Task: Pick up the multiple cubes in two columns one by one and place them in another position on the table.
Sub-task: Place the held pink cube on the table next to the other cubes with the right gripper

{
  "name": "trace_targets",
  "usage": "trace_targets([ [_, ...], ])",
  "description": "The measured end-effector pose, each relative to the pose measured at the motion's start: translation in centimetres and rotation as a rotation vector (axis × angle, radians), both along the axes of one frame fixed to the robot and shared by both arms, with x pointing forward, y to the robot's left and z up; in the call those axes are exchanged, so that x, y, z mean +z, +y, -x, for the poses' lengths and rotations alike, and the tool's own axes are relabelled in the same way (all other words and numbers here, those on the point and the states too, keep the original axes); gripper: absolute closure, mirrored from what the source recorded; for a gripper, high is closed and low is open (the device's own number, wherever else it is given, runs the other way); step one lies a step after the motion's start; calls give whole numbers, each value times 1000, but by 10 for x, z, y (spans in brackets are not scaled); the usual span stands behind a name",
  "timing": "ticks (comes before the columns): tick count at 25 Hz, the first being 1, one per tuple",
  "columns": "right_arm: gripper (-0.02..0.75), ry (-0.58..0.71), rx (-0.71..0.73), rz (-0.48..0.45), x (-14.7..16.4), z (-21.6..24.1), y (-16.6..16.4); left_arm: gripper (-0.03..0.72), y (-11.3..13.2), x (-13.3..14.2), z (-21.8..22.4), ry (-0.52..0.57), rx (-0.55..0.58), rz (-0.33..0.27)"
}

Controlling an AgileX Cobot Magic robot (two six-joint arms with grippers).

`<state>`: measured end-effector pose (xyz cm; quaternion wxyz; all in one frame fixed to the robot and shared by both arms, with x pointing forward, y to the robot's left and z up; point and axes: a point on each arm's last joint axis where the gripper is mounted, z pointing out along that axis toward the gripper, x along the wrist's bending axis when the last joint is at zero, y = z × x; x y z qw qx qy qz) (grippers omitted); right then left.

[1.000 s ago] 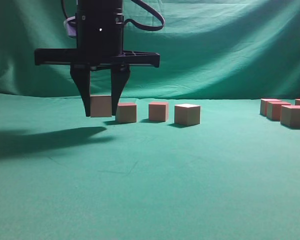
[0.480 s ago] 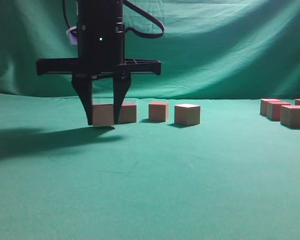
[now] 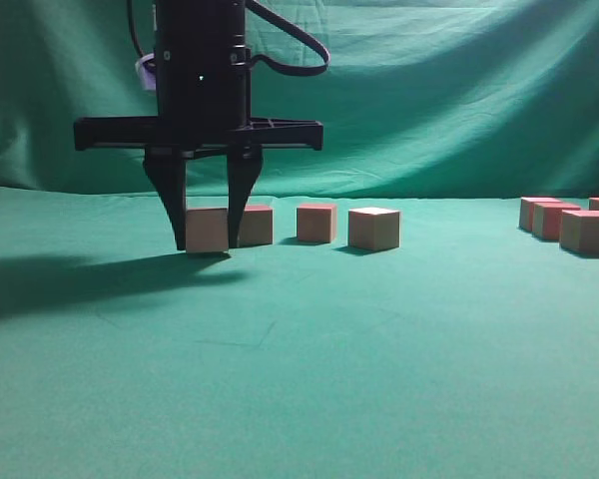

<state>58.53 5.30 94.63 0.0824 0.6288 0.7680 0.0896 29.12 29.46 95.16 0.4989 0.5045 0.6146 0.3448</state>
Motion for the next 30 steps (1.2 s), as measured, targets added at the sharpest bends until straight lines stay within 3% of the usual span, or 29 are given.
trace_targets([
  [17,477,-3,-19,-9,0,0,0,688,0,0,0,0,0,0],
  [23,201,30,-29,-21,0,3,1,688,0,0,0,0,0,0],
  [29,186,57,-22,12,-1,5,-1,688,0,0,0,0,0,0],
  [30,147,61,-10,19,-1,5,-2,688,0,0,0,0,0,0],
])
